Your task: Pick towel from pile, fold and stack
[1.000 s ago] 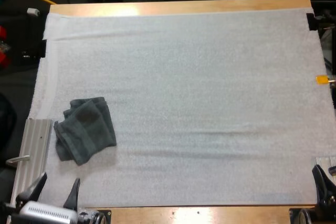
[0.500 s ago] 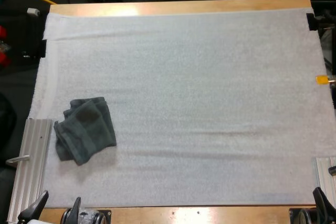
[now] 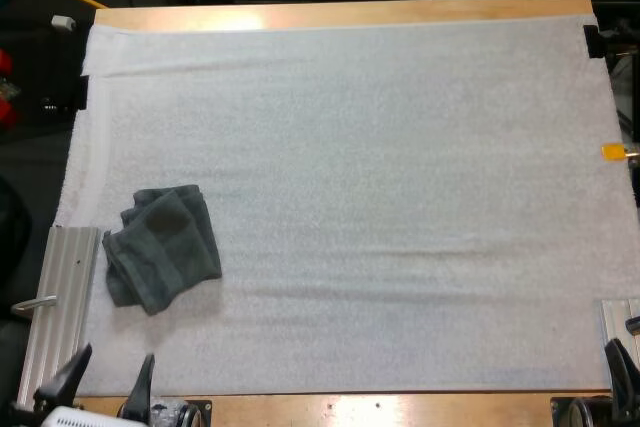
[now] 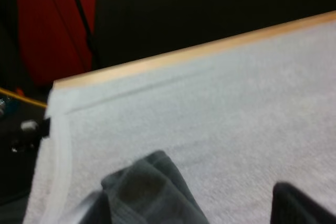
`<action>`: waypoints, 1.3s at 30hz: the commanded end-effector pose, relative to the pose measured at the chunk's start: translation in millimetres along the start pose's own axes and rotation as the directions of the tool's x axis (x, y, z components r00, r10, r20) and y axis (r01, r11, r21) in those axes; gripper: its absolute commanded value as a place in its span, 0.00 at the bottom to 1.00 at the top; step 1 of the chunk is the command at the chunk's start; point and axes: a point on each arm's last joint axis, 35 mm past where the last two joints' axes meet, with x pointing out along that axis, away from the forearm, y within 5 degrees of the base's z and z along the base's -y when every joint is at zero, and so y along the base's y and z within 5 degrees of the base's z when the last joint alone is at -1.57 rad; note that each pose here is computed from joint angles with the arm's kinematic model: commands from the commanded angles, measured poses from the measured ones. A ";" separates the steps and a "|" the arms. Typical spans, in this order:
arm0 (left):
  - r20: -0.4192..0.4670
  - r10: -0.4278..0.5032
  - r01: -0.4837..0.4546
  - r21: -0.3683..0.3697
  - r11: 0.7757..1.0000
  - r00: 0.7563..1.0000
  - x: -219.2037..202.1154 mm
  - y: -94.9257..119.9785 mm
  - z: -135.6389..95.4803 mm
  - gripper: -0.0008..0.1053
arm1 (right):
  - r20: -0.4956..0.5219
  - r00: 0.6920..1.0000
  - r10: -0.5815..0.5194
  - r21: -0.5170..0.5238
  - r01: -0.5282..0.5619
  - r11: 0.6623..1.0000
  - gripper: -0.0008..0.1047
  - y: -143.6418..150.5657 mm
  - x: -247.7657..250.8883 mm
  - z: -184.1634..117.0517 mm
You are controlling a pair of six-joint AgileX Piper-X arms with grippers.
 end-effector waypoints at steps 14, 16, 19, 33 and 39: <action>0.035 -0.002 0.002 -0.002 1.000 0.999 62.9 2.4 -8.8 0.58 | -0.009 1.000 0.001 0.002 -0.001 1.000 0.60 -7.7 54.1 -14.5; 0.002 0.000 0.000 -0.003 1.000 1.000 71.3 3.1 -15.9 0.58 | -0.034 0.999 0.007 0.007 -0.006 1.000 0.60 -7.8 60.7 -20.4; -0.021 0.002 -0.002 -0.004 1.000 1.000 81.3 3.9 -23.1 0.58 | -0.072 0.997 0.009 0.014 -0.008 1.000 0.60 -8.1 69.7 -29.2; -0.113 0.009 -0.010 -0.010 1.000 0.994 113.0 6.9 -52.0 0.58 | -0.156 0.988 -0.009 0.028 0.014 1.000 0.60 -9.5 93.2 -52.4; -0.113 0.009 -0.010 -0.010 1.000 0.994 113.0 6.9 -52.0 0.58 | -0.156 0.988 -0.009 0.028 0.014 1.000 0.60 -9.5 93.2 -52.4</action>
